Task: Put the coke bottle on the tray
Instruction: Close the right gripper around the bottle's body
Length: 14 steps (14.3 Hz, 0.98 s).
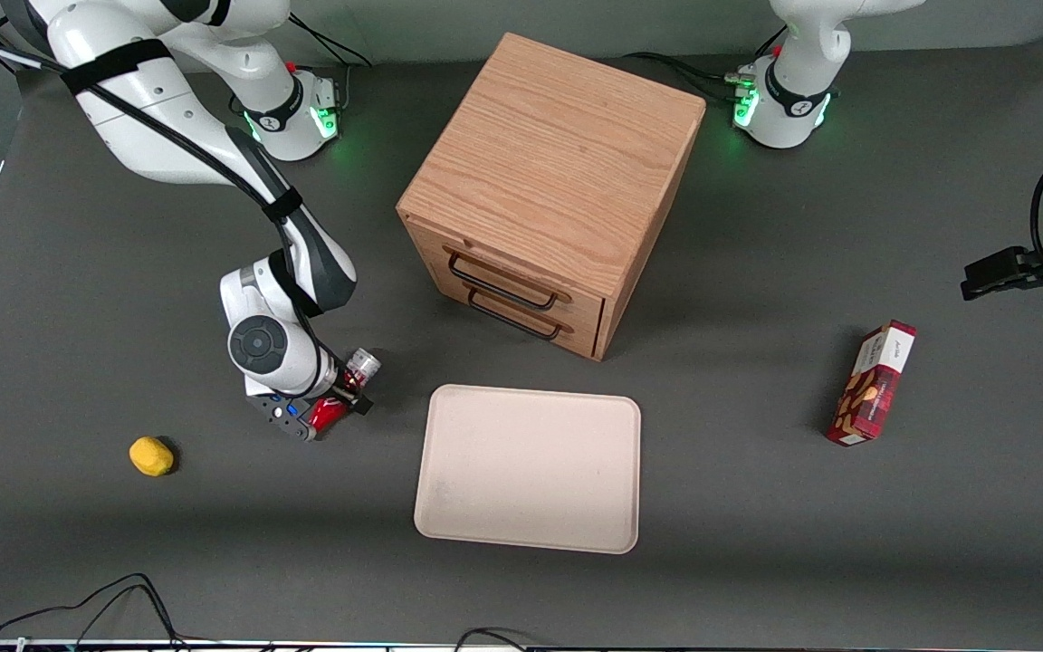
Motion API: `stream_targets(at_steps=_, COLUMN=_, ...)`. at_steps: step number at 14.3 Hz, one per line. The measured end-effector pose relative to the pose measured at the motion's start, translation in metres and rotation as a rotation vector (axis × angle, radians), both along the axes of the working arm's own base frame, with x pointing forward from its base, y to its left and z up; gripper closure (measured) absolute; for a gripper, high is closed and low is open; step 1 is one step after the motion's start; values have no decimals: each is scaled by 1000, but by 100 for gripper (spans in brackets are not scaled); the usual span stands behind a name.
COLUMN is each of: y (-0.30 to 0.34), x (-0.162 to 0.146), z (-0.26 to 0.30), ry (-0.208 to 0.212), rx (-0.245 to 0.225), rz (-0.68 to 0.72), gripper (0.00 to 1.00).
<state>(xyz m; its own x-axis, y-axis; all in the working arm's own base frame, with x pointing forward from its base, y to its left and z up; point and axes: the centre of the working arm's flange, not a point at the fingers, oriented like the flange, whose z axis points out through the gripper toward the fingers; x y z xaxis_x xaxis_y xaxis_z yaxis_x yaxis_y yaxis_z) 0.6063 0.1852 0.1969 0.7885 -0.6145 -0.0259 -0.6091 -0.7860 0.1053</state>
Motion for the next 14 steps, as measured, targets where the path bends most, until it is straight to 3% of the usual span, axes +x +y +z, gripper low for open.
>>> stream_targets(at_steps=4, y=0, x=-1, z=-18, ry=-10, rx=-28, rz=-5, gripper=0)
stream_targets(at_steps=11, y=0, x=-2, z=-23, ry=-9, rx=-32, rz=-7, gripper=0)
stream_targets(at_steps=13, y=0, x=-2, z=-23, ry=-9, rx=-32, rz=-7, gripper=4)
stream_targets(at_steps=14, y=0, x=-2, z=-23, ry=-10, rx=-32, rz=-6, gripper=12)
